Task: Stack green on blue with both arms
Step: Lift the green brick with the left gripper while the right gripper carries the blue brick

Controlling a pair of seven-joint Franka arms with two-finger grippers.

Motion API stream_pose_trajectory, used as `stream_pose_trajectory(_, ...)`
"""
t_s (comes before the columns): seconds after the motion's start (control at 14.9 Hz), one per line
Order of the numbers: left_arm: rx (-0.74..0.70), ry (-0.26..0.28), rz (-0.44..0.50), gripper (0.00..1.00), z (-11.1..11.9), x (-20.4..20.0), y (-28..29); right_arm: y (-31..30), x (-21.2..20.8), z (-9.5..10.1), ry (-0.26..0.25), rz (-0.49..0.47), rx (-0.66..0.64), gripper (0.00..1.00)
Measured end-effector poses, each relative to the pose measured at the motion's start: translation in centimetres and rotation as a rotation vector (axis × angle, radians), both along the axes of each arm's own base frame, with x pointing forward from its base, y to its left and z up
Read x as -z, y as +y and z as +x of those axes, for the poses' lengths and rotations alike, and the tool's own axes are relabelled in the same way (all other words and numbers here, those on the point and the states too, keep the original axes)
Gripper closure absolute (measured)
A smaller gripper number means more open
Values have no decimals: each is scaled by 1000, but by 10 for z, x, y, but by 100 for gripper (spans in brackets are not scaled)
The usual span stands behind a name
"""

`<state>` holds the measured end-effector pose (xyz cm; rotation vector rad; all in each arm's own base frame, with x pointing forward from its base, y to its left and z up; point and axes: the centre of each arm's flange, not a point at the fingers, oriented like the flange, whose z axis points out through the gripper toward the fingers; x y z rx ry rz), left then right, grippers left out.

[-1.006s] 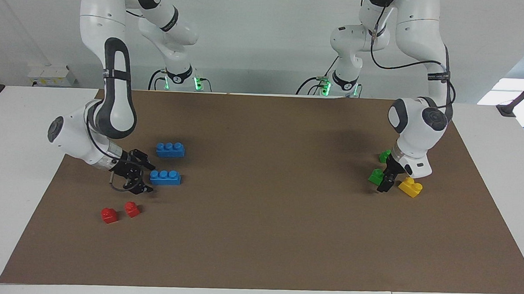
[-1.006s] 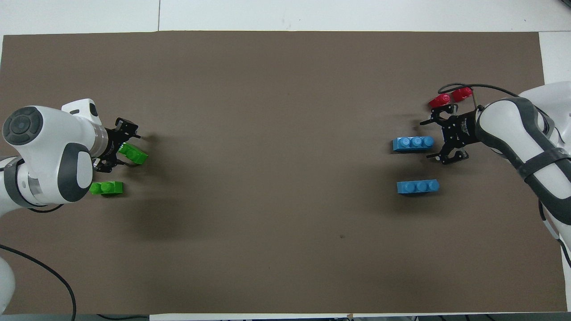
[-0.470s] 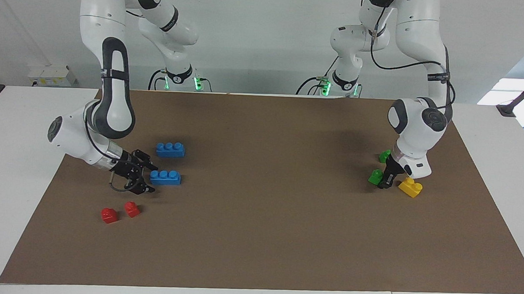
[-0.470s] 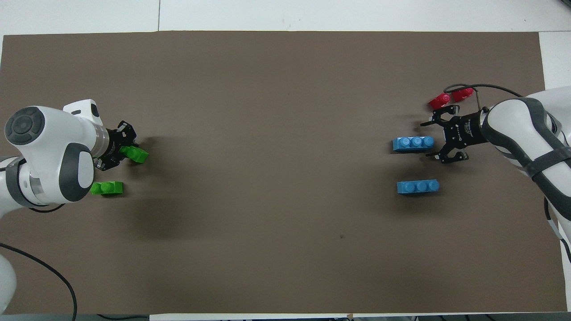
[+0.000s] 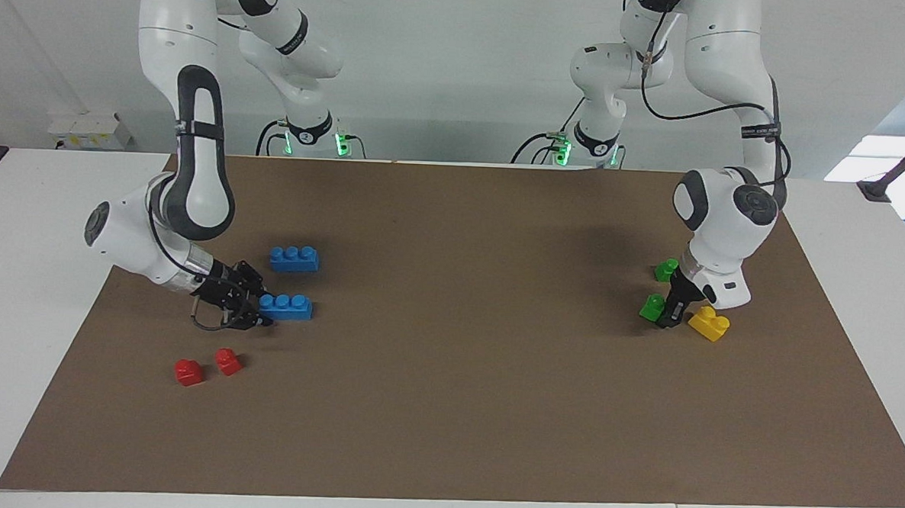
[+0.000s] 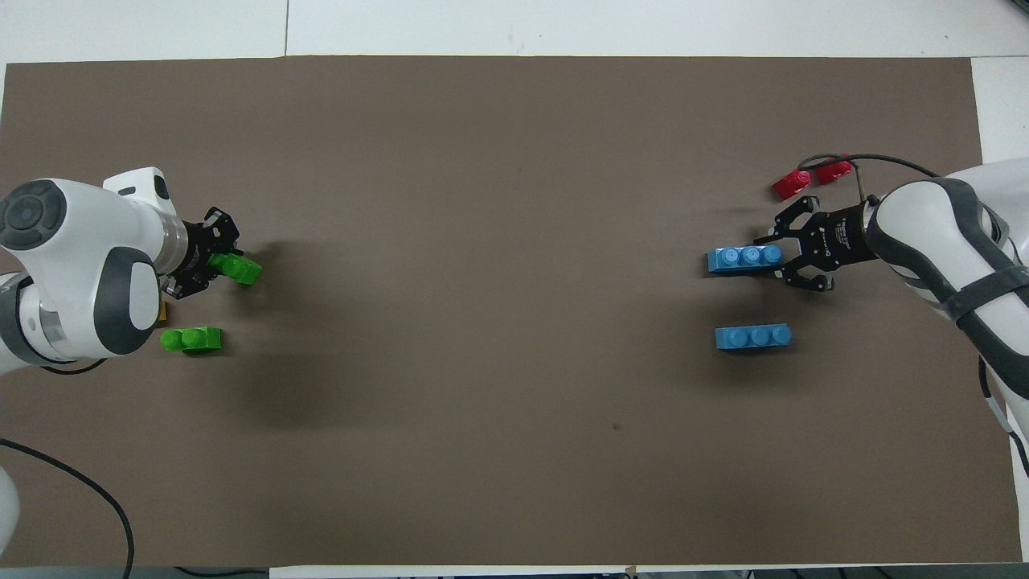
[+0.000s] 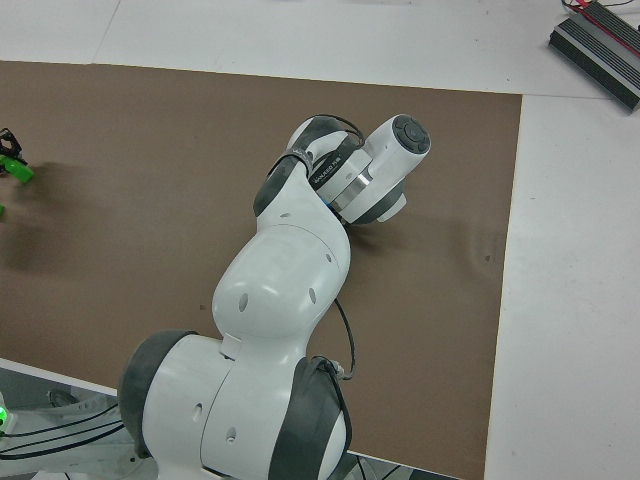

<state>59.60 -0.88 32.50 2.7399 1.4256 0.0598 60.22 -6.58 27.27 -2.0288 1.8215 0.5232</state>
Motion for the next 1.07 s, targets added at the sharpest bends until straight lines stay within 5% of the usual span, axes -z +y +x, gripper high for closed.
stream_pose_trajectory(0.54,0,75,1,66,6,-99,4,22,-16,6,-4,3,-3,66)
stream_pose_trajectory(1.07,-193,83,0,66,-21,-203,-18,209,-99,-6,43,46,6,66)
